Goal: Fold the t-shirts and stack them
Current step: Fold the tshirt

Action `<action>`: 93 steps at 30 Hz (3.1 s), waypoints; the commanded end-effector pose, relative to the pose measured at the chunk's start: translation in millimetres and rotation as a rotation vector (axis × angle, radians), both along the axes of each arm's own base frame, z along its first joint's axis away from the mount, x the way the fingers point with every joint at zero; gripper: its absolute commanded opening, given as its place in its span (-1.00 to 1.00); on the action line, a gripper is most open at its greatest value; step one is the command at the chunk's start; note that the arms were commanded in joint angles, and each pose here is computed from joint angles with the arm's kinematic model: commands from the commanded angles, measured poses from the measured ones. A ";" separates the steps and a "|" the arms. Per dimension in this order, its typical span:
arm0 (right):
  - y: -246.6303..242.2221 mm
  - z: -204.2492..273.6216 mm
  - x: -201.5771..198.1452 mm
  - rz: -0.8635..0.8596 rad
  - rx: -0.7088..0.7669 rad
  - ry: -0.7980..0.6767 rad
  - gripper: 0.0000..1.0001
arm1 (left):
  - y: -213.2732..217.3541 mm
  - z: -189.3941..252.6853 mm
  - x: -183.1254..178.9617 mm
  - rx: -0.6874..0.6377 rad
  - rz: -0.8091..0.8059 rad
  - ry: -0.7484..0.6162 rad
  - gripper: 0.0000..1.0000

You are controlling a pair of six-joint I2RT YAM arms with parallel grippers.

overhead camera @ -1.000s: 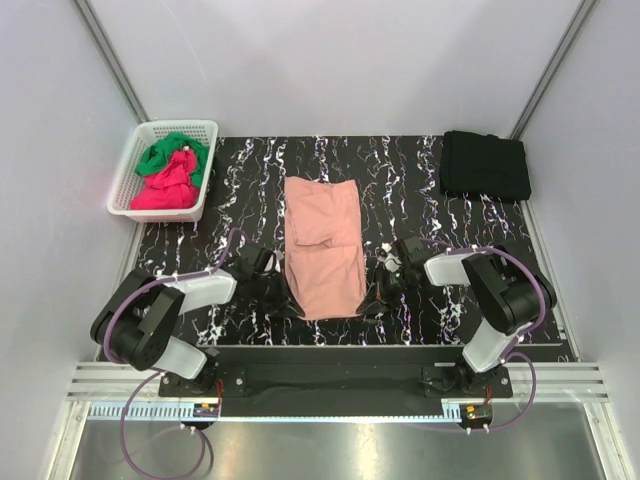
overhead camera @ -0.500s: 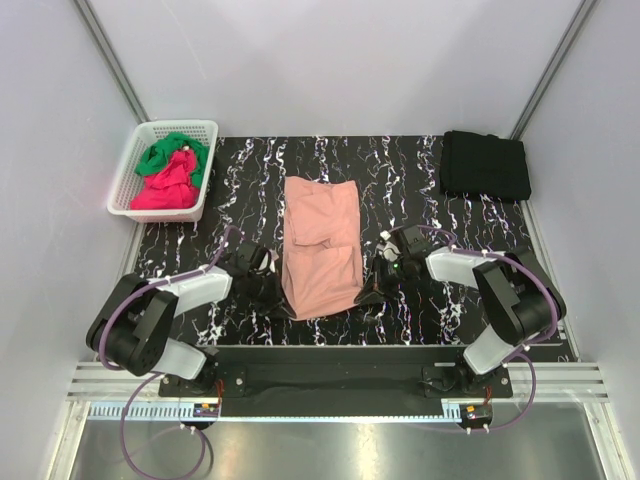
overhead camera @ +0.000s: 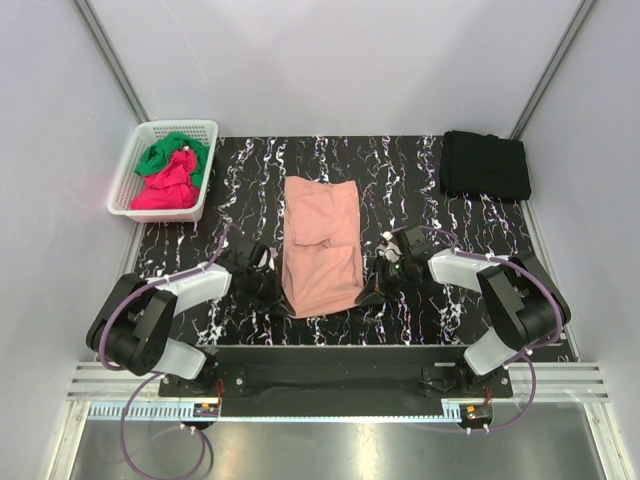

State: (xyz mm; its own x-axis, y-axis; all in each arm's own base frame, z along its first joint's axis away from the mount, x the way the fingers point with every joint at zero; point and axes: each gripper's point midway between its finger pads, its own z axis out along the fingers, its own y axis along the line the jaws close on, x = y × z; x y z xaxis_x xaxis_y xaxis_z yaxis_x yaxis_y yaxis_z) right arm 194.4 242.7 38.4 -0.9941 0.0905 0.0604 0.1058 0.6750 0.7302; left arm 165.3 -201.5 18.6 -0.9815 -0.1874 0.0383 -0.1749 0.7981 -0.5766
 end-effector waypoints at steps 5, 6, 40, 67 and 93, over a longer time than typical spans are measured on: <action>2.0 21.6 26.1 -0.037 -0.007 -0.103 -1.00 | 7.6 24.4 25.7 0.059 0.014 -0.069 -1.00; 3.7 25.6 29.3 -0.037 -0.002 -0.112 -1.00 | 4.0 31.7 33.4 0.050 0.010 -0.089 -1.00; 17.6 95.7 132.6 -0.021 -0.014 -0.275 -1.00 | 8.6 112.0 166.9 0.053 0.024 -0.196 -1.00; 18.3 111.9 219.1 -0.061 -0.013 -0.330 -1.00 | 7.4 131.9 278.8 -0.004 0.042 -0.232 -1.00; 8.1 98.3 279.9 -0.115 -0.059 -0.359 -1.00 | -17.5 123.7 348.2 -0.058 0.143 -0.261 -1.00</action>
State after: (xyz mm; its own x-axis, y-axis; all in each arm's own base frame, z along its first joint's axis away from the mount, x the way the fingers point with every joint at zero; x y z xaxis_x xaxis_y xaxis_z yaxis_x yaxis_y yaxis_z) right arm 462.7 256.5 132.0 -0.9461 0.1875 -0.2641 -0.0590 0.7018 0.7099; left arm 498.4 -212.5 138.1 -0.9330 -0.3173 -0.1699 -0.1414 0.7572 -0.6377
